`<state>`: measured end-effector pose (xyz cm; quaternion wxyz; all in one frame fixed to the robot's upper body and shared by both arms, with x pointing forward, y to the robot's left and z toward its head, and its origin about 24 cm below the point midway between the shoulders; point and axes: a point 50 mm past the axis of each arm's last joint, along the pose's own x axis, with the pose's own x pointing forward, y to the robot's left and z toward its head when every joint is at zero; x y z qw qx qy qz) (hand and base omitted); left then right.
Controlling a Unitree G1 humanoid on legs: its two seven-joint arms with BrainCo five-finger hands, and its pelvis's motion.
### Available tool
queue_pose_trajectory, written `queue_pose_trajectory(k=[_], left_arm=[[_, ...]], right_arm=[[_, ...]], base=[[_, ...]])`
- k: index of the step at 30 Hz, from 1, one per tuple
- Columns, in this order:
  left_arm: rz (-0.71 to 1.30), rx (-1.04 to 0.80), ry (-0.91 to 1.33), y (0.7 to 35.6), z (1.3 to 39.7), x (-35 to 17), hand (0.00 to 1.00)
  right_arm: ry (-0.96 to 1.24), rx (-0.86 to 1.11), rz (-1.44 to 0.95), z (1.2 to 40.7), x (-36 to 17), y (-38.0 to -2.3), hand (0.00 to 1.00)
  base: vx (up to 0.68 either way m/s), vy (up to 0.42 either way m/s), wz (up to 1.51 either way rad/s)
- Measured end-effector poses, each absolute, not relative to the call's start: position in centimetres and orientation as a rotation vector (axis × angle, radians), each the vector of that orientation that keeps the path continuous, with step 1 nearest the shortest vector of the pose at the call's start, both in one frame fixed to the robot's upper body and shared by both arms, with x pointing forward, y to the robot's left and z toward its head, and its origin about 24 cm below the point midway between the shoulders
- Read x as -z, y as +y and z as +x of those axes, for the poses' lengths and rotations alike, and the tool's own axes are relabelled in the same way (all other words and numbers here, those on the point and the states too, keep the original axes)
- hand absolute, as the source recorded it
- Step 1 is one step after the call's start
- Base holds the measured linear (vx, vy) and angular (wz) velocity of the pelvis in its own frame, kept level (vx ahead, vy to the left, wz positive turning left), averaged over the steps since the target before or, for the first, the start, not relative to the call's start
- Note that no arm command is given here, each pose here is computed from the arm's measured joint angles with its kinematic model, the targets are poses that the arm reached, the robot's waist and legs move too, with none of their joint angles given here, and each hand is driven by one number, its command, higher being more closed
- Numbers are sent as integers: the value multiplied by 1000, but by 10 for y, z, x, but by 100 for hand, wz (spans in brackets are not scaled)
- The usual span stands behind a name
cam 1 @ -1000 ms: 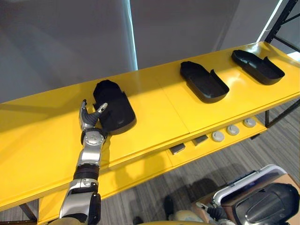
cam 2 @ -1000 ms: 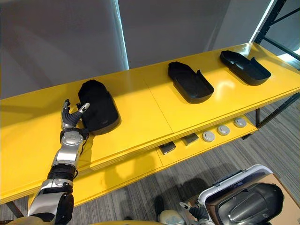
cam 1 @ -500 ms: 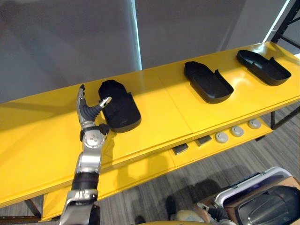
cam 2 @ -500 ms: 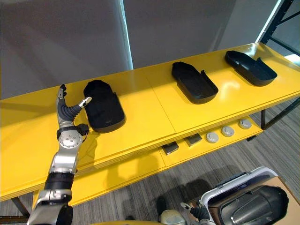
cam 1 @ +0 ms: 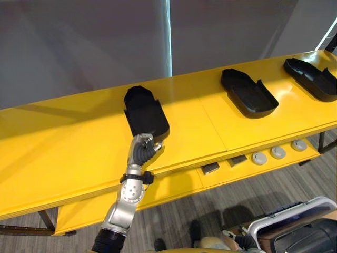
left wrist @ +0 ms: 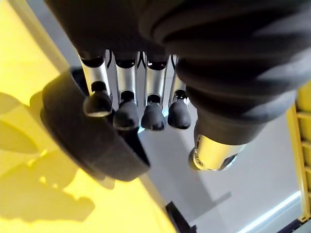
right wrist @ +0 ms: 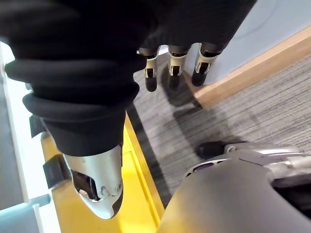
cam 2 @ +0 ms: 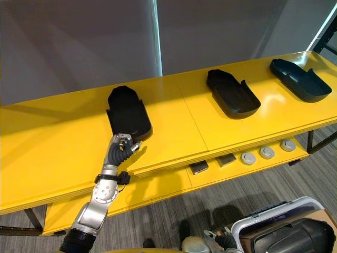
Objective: Walk over and take plastic housings, then place them on the shelf
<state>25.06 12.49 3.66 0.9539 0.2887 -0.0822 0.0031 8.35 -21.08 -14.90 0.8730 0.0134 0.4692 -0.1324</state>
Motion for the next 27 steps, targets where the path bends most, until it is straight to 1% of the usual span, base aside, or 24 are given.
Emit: queue_pose_trajectory(k=[3,9,14,18,27], left_arm=[[608,10,-118,123,251,-25,100],[639,1,-118,122,269,-29,100],[685,-41,-112,127,283,-33,100],[684,-67,-102,132,290,-35,100],[680,-92,-98,134,290,-35,100]], right_arm=[[977,277,27,85,149,-211,0],[961,273,26,92,147,-210,0],[957,271,26,93,147,-210,0],[959,271,27,93,147,-210,0],[956,271,34,94,147,-207,0]], base=[[0,0,0],[-15,4,-3],[-33,-1,-18],[-18,-11,-10],[-2,2,-1]])
